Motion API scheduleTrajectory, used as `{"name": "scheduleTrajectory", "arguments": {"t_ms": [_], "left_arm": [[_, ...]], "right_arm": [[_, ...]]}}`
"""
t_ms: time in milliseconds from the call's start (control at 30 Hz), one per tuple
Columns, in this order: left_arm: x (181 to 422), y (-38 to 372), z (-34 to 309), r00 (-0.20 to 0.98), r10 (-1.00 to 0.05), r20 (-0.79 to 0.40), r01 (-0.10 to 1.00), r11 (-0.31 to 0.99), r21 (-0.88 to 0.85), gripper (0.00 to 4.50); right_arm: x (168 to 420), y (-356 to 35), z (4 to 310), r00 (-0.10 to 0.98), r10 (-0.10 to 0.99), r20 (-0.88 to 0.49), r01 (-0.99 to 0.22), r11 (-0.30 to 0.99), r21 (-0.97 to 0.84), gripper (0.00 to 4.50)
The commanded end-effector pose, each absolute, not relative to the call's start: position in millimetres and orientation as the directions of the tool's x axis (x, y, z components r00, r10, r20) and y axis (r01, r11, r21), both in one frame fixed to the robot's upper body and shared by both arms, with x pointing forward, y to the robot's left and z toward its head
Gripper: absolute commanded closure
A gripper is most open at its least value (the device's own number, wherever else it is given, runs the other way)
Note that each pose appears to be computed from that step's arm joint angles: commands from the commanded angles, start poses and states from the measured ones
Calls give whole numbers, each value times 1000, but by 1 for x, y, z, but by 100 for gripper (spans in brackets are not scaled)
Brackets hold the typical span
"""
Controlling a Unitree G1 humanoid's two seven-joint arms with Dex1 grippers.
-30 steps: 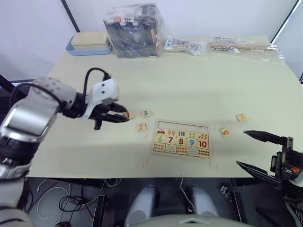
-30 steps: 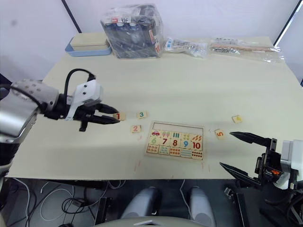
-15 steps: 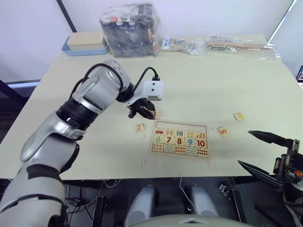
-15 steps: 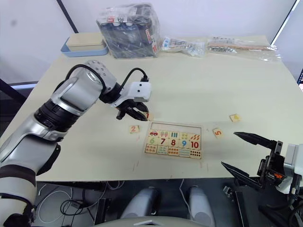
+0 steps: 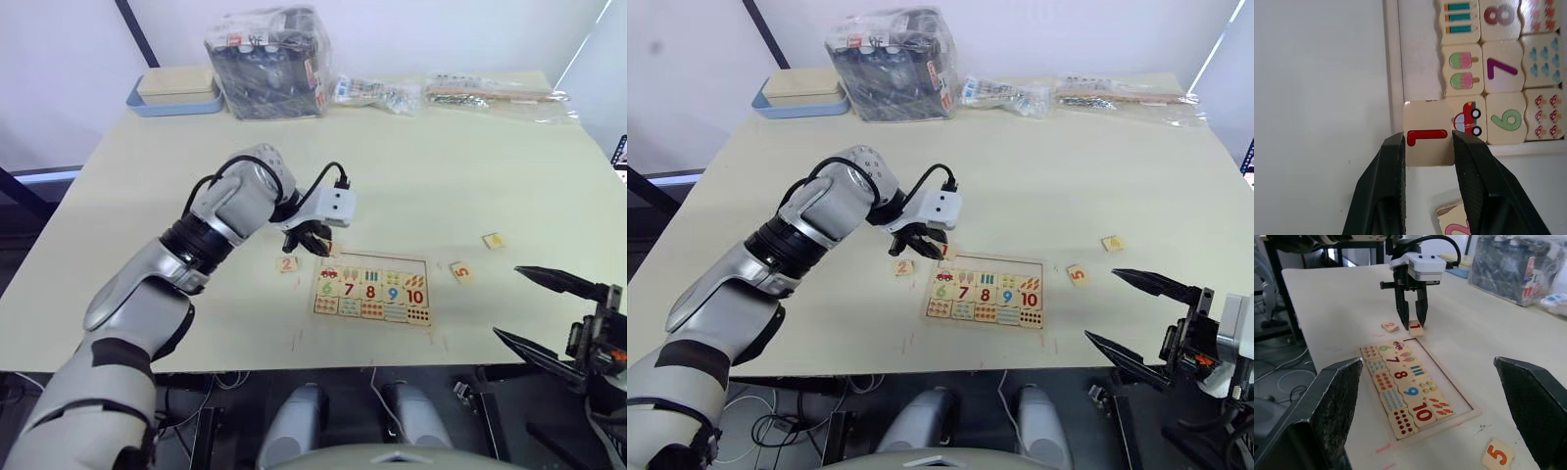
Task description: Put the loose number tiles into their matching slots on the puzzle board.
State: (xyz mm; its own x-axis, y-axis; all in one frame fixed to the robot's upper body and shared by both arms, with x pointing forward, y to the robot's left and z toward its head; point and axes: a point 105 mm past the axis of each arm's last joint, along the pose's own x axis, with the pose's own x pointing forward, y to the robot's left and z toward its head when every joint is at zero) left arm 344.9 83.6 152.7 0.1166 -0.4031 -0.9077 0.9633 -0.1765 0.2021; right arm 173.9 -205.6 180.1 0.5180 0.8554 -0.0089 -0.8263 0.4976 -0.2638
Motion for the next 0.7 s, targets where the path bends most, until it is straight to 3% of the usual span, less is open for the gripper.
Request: {"name": "scheduleTrajectory", "arguments": {"t_ms": [33, 467, 700], "left_arm": [[344, 82, 155, 118, -394, -912, 957, -199, 210, 357], [348, 77, 157, 124, -390, -912, 956, -198, 215, 357], [346, 79, 156, 122, -385, -915, 958, -193, 210, 357]], "right_arm": [[175, -208, 189, 491, 871, 1, -834, 471, -287, 0], [188, -208, 189, 384, 923, -29, -889, 361, -281, 0], [185, -215, 183, 395, 918, -38, -891, 372, -258, 0]]}}
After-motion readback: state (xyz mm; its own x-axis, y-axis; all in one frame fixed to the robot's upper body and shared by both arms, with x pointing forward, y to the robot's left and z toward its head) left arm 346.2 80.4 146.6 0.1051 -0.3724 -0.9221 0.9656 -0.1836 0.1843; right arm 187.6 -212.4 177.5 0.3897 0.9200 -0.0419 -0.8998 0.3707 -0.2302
